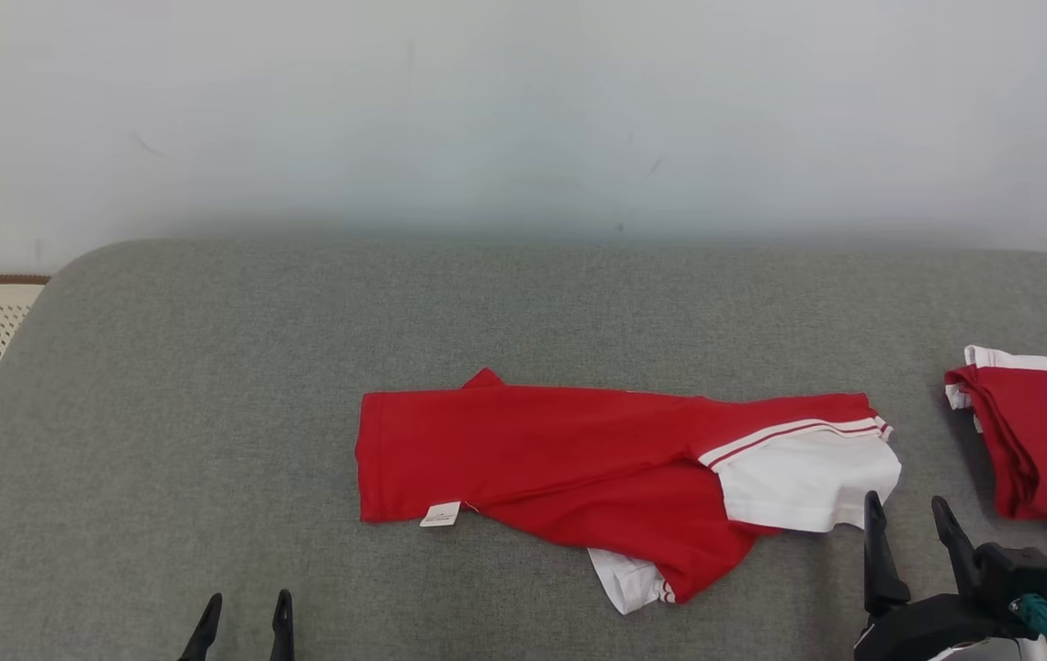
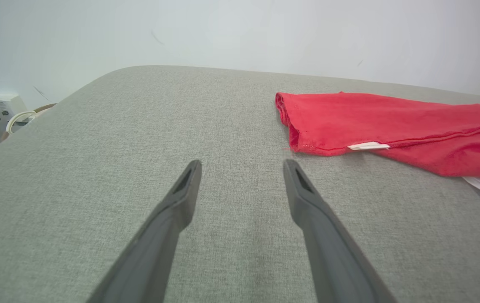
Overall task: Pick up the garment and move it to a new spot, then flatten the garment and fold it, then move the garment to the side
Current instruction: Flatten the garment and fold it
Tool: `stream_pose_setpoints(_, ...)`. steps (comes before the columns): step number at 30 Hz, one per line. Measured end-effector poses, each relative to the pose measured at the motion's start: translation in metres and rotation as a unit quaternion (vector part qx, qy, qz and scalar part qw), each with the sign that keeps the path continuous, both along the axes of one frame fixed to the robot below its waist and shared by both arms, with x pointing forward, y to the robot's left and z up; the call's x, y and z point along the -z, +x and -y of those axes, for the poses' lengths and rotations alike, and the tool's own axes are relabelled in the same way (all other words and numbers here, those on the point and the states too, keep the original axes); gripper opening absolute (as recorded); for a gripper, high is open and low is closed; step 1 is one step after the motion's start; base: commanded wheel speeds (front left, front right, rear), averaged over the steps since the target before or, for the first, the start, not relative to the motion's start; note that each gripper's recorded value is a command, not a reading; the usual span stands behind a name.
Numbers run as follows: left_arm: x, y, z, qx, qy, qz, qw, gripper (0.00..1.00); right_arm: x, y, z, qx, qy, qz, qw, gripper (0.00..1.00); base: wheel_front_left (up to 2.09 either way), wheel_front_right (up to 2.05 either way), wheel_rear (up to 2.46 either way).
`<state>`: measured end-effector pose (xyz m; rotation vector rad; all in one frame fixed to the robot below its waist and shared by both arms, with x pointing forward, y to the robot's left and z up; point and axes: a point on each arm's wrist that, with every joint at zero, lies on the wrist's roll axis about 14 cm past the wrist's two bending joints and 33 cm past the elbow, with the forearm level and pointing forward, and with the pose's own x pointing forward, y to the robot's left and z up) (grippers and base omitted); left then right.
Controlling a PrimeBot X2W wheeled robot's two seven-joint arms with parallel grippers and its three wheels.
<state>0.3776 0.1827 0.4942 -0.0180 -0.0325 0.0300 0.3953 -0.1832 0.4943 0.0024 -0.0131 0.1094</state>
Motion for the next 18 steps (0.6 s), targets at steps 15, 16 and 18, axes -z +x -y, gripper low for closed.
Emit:
stream_pose_setpoints(15,-0.010,-0.010,-0.001,-0.001,0.006,0.016,1.000,1.00,-0.008,-0.019,-0.001,0.005,0.006,0.015,1.000,1.00,0.00,0.00,0.00)
stream_pose_setpoints(16,-0.009,-0.011,-0.001,0.000,0.006,0.015,1.000,1.00,-0.008,-0.020,-0.001,0.005,0.006,0.016,1.000,1.00,0.00,0.00,0.00)
stream_pose_setpoints(18,-0.012,-0.011,0.000,0.001,0.007,0.021,1.000,1.00,-0.012,-0.021,-0.001,0.004,0.007,0.022,1.000,1.00,0.00,0.00,0.00)
